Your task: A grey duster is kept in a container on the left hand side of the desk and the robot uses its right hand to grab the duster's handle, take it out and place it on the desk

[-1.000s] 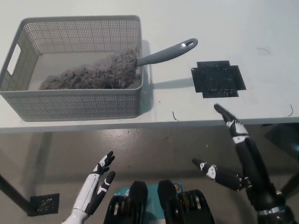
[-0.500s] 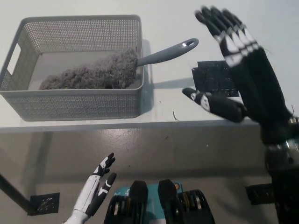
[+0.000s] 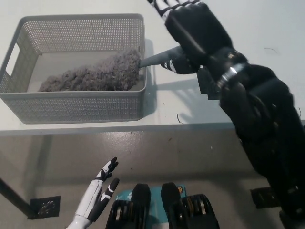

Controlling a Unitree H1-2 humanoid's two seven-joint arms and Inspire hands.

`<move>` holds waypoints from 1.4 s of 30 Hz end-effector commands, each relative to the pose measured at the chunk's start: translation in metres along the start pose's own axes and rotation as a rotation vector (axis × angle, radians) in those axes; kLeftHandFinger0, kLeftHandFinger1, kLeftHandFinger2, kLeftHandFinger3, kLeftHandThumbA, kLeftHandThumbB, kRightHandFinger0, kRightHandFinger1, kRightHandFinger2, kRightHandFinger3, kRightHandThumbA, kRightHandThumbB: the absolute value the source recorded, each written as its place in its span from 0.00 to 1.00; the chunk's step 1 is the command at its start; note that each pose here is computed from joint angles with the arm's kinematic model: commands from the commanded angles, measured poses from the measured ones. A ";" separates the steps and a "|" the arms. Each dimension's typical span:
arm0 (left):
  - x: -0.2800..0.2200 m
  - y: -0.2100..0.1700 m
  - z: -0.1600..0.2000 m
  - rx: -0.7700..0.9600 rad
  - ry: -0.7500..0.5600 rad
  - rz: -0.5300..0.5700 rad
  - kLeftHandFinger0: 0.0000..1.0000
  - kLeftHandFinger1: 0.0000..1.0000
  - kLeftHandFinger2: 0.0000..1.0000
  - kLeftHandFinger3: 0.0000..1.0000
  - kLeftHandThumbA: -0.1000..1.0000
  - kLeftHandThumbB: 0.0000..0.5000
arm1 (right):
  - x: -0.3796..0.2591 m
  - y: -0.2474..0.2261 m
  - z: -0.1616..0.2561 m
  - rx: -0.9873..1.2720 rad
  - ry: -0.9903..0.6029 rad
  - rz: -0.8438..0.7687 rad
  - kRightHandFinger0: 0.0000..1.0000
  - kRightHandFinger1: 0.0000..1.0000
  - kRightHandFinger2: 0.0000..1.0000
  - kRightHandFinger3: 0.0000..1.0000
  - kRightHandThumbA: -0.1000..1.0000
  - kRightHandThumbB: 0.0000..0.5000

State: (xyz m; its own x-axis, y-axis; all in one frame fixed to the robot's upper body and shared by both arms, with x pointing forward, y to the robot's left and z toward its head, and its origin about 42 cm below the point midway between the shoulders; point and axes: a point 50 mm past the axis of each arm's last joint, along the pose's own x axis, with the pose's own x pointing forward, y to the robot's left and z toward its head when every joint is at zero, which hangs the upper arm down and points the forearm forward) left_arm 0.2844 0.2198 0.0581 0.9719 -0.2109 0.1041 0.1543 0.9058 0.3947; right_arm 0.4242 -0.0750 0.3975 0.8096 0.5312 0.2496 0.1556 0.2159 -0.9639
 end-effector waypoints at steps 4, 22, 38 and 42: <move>0.006 0.008 0.017 0.042 -0.128 -0.013 1.00 1.00 1.00 1.00 1.00 0.20 | 0.040 -0.008 -0.002 -0.096 0.201 0.067 1.00 1.00 1.00 1.00 1.00 1.00; 0.000 0.008 0.013 0.066 -0.104 -0.040 1.00 1.00 1.00 1.00 1.00 0.24 | 0.082 0.033 0.006 -0.030 0.278 0.219 1.00 1.00 1.00 1.00 0.98 1.00; -0.002 0.004 0.014 0.046 -0.107 -0.053 1.00 1.00 1.00 1.00 1.00 0.21 | 0.135 0.074 0.010 -0.163 0.332 0.167 1.00 1.00 1.00 1.00 0.66 1.00; -0.001 0.005 0.015 0.057 -0.110 -0.058 1.00 1.00 1.00 1.00 1.00 0.22 | 0.116 0.113 -0.028 -0.209 0.388 0.124 0.04 0.05 0.18 0.74 0.09 0.65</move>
State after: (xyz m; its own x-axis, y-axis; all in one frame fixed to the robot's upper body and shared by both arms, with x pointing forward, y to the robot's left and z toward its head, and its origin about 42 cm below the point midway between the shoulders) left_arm 0.2793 0.2190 0.0591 0.9551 -0.2758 0.1084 0.2025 0.8744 0.4408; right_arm 0.5315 -0.0083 0.2903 0.9621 0.1941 -0.1917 -0.1864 -0.0455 -0.9814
